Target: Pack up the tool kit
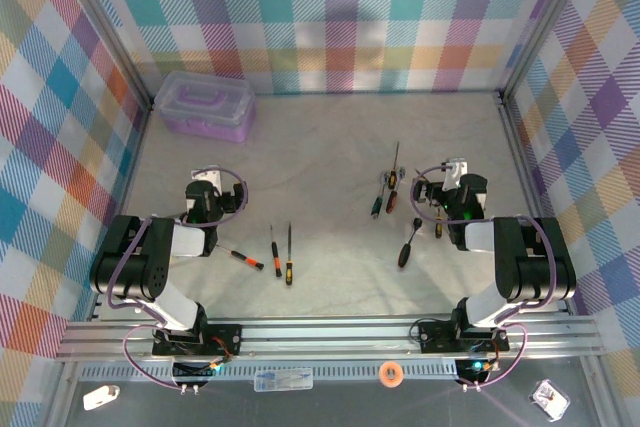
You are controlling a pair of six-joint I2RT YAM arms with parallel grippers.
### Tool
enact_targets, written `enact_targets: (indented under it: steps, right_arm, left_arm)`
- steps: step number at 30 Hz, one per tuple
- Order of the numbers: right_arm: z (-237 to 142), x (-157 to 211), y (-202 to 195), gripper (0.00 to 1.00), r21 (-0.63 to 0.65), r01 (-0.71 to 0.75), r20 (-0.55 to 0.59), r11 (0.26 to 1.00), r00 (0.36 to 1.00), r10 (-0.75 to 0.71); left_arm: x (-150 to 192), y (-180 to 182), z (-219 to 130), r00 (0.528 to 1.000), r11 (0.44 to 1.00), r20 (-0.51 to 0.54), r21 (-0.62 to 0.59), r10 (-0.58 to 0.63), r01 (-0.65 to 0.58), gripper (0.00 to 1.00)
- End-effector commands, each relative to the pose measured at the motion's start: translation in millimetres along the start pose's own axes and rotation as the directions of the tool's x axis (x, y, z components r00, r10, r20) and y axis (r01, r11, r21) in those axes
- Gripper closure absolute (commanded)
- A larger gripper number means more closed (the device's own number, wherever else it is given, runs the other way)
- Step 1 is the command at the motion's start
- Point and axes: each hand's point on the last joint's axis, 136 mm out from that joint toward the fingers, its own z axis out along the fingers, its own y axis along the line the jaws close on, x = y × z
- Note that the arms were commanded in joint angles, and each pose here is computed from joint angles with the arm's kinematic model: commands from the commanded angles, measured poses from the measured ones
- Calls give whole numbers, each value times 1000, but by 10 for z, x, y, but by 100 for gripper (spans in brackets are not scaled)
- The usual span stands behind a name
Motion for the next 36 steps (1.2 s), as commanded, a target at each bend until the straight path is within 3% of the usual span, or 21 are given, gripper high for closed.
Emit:
enact_targets:
  steps: [1,12,16,21,24,27,30,32,34,36]
  right_arm:
    - [11,-118,6,1,1,-6,27,1000,1000,6]
    - [8,-184,-26,1,22,-12,23,1000,1000,11]
    - [-45,-502,-18,1,54,-18,-75,998,997,22]
    - [-362,-1149,319,1,21,48,-46,999,998,-47]
    - [-668,-1535,370,1,90,-54,-112,994,992,64]
    - [-941,-1647,410,1,147,-253,-220,956,934,281]
    - [-963,-1408,424,1,216,-411,-283,886,842,459]
    - [-933,-1356,540,3,139,-411,-299,901,850,434]
    - [-969,-1328,585,7,104,-431,-281,896,852,442]
    - [-1028,-1292,617,7,83,-448,-275,890,848,453]
  left_arm:
    - [-151,-30,15,999,1000,43,13,7,-7,0]
    - [-186,4,-4,999,1000,39,-7,3,-3,0]
    - [-566,-84,-143,1000,1000,0,24,16,-16,0]
    - [-1382,-189,-584,991,997,130,71,-18,9,0]
    - [-1928,-213,-912,978,995,202,86,-58,41,0]
    - [-2447,-179,-1232,950,981,250,95,-187,168,0]
    - [-2707,2,-1418,887,917,242,39,-394,397,0]
    - [-2775,159,-1434,859,895,294,-27,-419,446,0]
    - [-2716,428,-1390,803,830,358,-118,-476,545,0]
    - [-2755,427,-1181,825,856,319,-74,-466,512,0]
